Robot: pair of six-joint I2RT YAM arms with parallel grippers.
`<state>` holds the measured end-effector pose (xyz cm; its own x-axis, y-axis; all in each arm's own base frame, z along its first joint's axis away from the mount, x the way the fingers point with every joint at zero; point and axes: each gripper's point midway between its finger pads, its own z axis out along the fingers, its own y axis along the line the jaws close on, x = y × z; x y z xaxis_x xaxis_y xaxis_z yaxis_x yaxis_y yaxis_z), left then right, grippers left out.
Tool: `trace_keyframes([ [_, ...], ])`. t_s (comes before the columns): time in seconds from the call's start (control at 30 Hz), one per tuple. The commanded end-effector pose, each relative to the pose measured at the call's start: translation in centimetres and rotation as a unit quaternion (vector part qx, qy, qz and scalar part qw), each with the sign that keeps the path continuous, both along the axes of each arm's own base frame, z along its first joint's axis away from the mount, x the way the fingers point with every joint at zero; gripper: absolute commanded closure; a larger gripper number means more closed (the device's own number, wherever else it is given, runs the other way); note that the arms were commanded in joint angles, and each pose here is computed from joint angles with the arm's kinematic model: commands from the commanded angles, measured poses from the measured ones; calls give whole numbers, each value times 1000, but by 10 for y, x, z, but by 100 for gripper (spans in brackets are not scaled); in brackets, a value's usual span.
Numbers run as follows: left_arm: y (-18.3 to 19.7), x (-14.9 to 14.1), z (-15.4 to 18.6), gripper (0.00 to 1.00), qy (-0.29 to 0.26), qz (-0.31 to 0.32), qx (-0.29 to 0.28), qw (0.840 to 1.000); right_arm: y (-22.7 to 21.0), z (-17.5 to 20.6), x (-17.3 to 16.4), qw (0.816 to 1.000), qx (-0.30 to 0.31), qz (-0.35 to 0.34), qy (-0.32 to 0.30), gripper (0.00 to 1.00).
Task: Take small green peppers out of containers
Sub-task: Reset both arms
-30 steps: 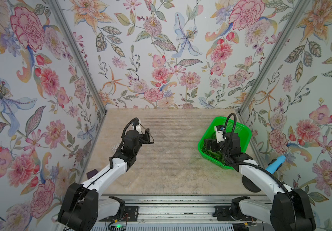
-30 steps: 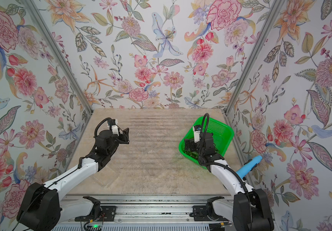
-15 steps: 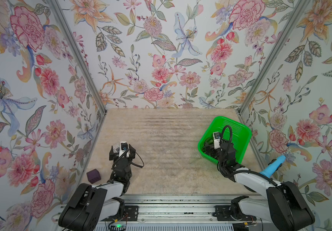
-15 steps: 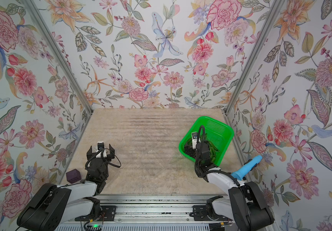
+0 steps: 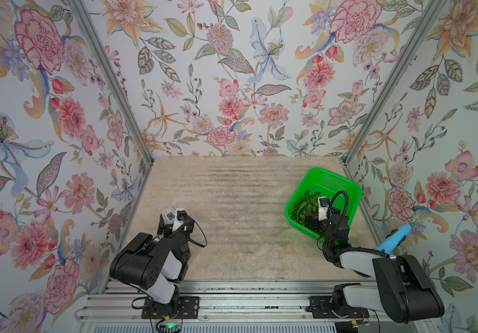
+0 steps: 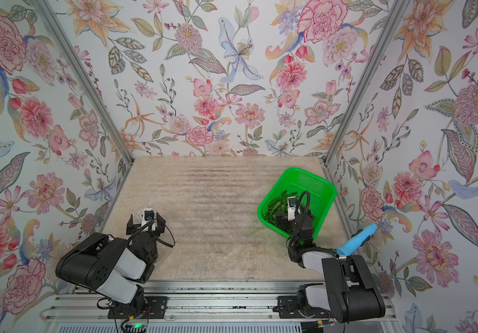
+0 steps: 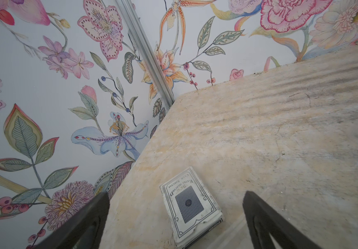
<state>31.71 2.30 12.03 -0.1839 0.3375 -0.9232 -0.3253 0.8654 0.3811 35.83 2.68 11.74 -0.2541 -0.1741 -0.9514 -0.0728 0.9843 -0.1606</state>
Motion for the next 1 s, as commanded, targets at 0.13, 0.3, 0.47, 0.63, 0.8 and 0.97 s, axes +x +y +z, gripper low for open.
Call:
trace_keyframes([
  [0.13,6,-6,50,0,-117,6,-29,993,5,6,10,997,37,46,-40,0],
  [0.3,7,-7,48,0,-116,-9,-36,992,7,-2,10,997,39,54,-49,0],
  [0.47,9,3,39,0,-109,-14,-51,993,3,-6,16,997,49,51,-34,0],
  [0.63,10,3,39,0,-108,-14,-51,993,-12,-10,25,998,58,6,-18,0],
  [0.8,10,3,39,0,-109,-13,-50,993,-20,-11,28,998,59,-21,-14,0],
  [0.97,10,3,39,0,-108,-13,-50,993,-23,-13,29,998,65,-25,-8,0],
])
